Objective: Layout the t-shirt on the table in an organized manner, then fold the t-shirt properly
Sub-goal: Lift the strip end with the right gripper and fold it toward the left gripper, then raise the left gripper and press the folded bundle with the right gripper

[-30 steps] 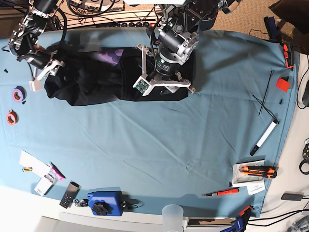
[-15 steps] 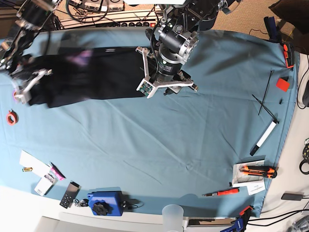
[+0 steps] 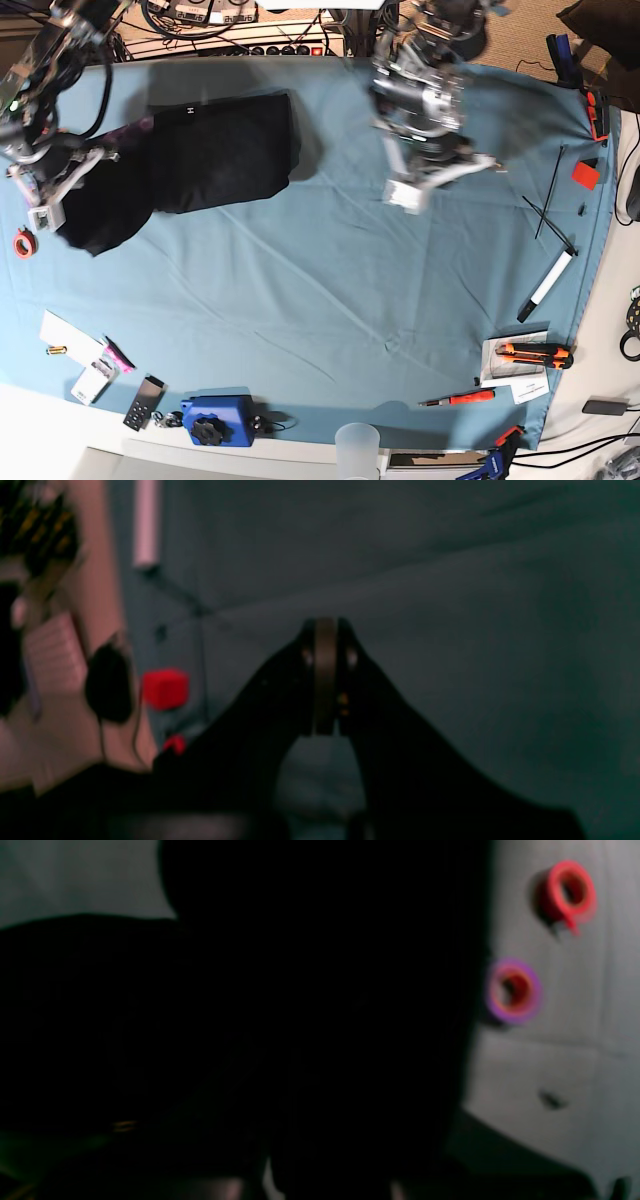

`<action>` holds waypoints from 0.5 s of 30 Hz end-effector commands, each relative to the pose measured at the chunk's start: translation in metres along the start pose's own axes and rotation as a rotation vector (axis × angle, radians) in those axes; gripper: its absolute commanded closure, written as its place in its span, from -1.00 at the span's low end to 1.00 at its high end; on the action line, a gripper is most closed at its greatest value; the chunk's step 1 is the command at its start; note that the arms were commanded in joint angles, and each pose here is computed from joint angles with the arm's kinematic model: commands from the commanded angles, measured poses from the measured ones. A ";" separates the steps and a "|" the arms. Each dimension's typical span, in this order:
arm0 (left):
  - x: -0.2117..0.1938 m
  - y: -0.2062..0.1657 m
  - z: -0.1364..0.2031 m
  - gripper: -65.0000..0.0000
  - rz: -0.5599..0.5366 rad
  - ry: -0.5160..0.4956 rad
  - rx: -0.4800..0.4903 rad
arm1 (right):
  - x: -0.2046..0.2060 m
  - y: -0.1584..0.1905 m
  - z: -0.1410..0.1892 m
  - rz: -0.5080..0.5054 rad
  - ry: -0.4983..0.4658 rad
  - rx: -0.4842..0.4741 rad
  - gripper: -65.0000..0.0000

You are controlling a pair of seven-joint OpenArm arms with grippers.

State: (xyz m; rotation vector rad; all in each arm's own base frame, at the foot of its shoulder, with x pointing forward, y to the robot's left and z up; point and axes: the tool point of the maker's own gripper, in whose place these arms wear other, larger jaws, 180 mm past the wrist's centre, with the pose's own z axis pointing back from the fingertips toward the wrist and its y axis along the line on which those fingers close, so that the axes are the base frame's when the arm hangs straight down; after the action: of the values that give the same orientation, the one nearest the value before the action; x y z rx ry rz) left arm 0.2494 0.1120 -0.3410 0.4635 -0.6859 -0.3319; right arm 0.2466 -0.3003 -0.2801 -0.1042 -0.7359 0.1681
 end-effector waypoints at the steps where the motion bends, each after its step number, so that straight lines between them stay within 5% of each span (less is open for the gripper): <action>1: 0.004 0.011 -0.001 1.00 0.026 -0.015 0.022 | 0.015 0.004 0.007 0.022 -0.060 0.004 1.00; 10: -0.020 0.056 -0.020 1.00 0.167 0.066 0.074 | 0.010 0.113 -0.012 0.221 -0.026 0.296 1.00; 15: -0.021 0.055 -0.021 1.00 0.156 0.073 0.053 | 0.005 0.165 -0.015 0.317 -0.007 0.438 1.00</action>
State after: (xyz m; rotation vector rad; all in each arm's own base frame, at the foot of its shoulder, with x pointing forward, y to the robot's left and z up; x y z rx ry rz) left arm 0.2496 0.1727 -0.3482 0.4516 -0.6157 -0.1486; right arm 0.2357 -0.1380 -0.3228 0.2018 -0.6298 0.6162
